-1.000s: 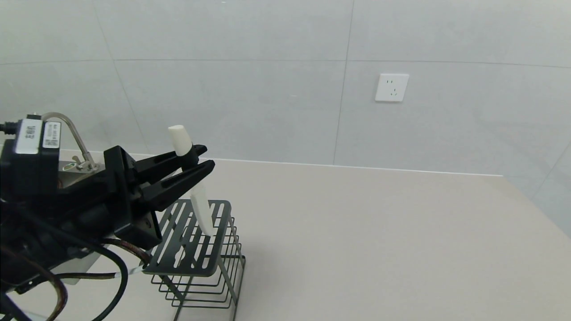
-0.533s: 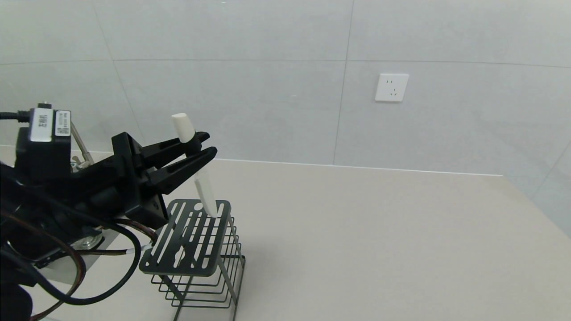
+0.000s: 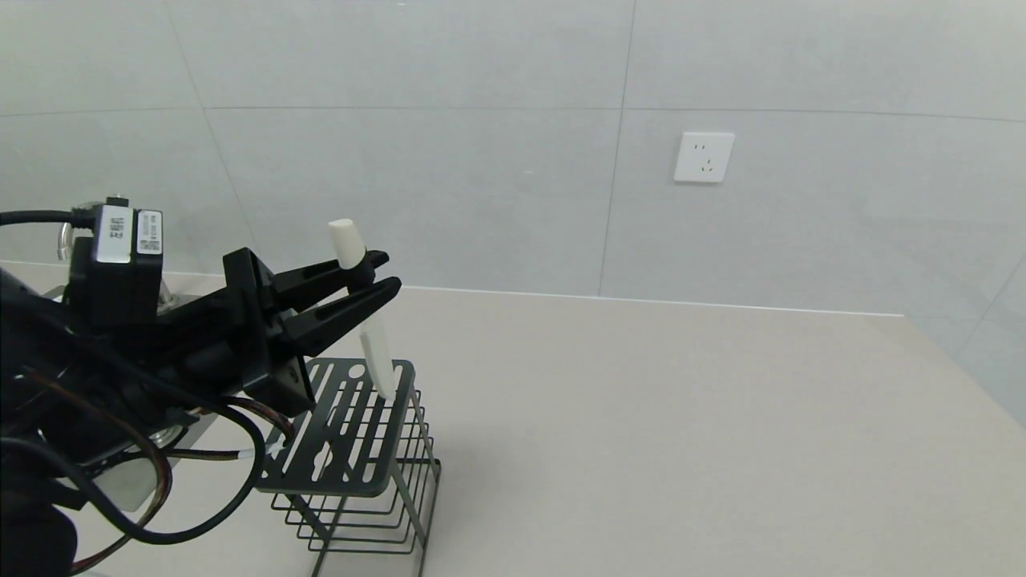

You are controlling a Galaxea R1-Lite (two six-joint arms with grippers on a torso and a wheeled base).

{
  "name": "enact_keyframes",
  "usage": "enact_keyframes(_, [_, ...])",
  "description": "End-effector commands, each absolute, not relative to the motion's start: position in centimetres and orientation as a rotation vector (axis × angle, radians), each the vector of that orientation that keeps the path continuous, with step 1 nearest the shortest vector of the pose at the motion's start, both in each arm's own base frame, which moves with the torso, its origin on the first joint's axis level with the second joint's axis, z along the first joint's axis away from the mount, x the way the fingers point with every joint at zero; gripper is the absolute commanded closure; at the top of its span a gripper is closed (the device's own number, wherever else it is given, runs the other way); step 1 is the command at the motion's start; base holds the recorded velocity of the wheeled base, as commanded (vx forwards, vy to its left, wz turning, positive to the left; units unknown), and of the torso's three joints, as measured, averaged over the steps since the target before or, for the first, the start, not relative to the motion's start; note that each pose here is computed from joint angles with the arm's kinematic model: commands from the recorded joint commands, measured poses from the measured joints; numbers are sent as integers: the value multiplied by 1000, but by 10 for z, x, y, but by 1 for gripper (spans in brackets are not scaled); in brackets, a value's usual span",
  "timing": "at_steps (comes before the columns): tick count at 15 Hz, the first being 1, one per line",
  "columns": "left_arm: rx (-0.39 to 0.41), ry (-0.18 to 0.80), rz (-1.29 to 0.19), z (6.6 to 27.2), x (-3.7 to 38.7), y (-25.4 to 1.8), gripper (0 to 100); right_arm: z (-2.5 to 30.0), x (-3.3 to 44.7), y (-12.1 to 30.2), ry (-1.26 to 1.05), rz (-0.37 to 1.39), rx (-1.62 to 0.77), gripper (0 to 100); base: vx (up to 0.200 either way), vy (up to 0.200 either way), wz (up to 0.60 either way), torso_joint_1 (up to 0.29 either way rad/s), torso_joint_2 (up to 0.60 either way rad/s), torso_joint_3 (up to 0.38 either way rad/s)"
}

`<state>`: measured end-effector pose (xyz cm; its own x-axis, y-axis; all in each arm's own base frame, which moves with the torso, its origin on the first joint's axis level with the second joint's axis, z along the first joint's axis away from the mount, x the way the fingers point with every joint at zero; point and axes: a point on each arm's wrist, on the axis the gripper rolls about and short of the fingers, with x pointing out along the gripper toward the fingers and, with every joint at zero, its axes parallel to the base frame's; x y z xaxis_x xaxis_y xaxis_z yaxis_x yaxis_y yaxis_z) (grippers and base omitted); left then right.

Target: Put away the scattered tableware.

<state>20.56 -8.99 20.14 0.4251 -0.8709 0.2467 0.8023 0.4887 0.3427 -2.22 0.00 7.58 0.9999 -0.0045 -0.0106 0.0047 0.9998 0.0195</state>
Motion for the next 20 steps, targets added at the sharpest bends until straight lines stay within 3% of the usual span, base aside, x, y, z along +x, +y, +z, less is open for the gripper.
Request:
enact_keyframes(1, [182,-413,-1053,200,207,-90,100,76,-22,0,14,-5,20,0,0,0,0,0,0,0])
enact_keyframes(20, [184,-399,-1037,194,213,-89,100,76,-22,0,14,-5,20,0,0,0,0,0,0,0])
